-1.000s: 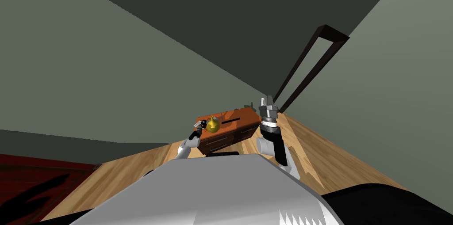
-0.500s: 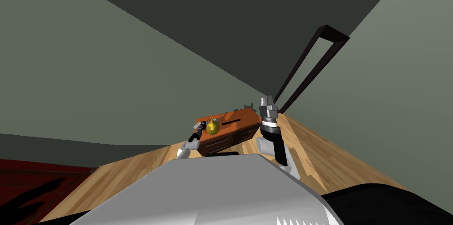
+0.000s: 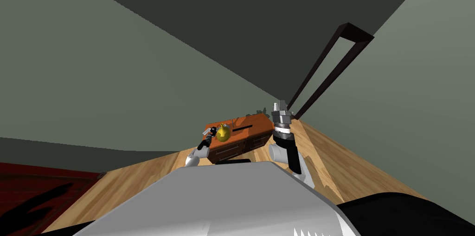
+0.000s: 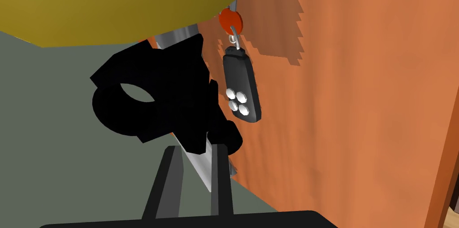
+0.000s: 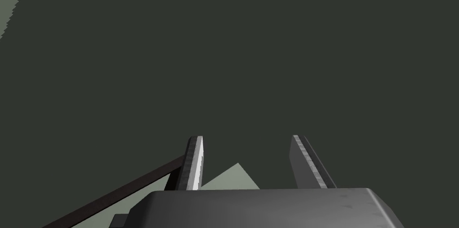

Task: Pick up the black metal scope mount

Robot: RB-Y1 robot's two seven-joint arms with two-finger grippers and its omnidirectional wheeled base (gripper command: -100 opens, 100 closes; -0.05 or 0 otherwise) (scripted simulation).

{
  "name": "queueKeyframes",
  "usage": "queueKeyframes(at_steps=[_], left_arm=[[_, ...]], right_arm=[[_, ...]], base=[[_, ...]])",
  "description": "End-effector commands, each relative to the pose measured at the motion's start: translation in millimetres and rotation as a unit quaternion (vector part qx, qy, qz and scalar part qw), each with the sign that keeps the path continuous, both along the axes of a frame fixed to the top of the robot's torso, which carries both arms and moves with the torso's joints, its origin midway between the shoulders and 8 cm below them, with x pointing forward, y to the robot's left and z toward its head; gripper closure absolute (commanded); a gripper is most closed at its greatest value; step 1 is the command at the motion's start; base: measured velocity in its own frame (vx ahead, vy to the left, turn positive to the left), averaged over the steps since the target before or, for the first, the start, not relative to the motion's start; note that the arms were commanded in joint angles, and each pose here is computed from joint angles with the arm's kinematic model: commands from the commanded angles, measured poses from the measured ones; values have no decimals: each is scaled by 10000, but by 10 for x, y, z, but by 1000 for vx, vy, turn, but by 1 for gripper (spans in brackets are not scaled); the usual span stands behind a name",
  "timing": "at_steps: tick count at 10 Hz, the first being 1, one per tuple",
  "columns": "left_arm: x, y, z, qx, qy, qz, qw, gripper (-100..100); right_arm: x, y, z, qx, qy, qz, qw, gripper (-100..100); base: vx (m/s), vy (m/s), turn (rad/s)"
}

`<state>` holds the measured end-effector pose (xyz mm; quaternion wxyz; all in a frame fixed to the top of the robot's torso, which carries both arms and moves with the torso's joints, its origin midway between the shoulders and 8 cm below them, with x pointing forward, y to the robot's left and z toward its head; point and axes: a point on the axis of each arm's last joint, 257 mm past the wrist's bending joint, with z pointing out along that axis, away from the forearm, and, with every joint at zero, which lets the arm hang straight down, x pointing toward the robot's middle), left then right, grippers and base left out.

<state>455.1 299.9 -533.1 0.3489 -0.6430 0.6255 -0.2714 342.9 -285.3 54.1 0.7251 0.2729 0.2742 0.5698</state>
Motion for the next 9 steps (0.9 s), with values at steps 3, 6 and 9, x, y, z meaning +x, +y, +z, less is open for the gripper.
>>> queueKeyframes(at_steps=[3, 6, 9], left_arm=[[0, -1, 0, -1, 0, 0, 10000, 0], [154, 0, 105, 3, 18, -9, 10000, 100], [150, 4, 95, 5, 17, -8, 10000, 0]], right_arm=[[0, 0, 0, 0, 0, 0, 10000, 0], [0, 0, 0, 0, 0, 0, 10000, 0], [0, 0, 0, 0, 0, 0, 10000, 0]], base=[[0, 0, 0], [-50, 17, -34], [-36, -1, 4]])
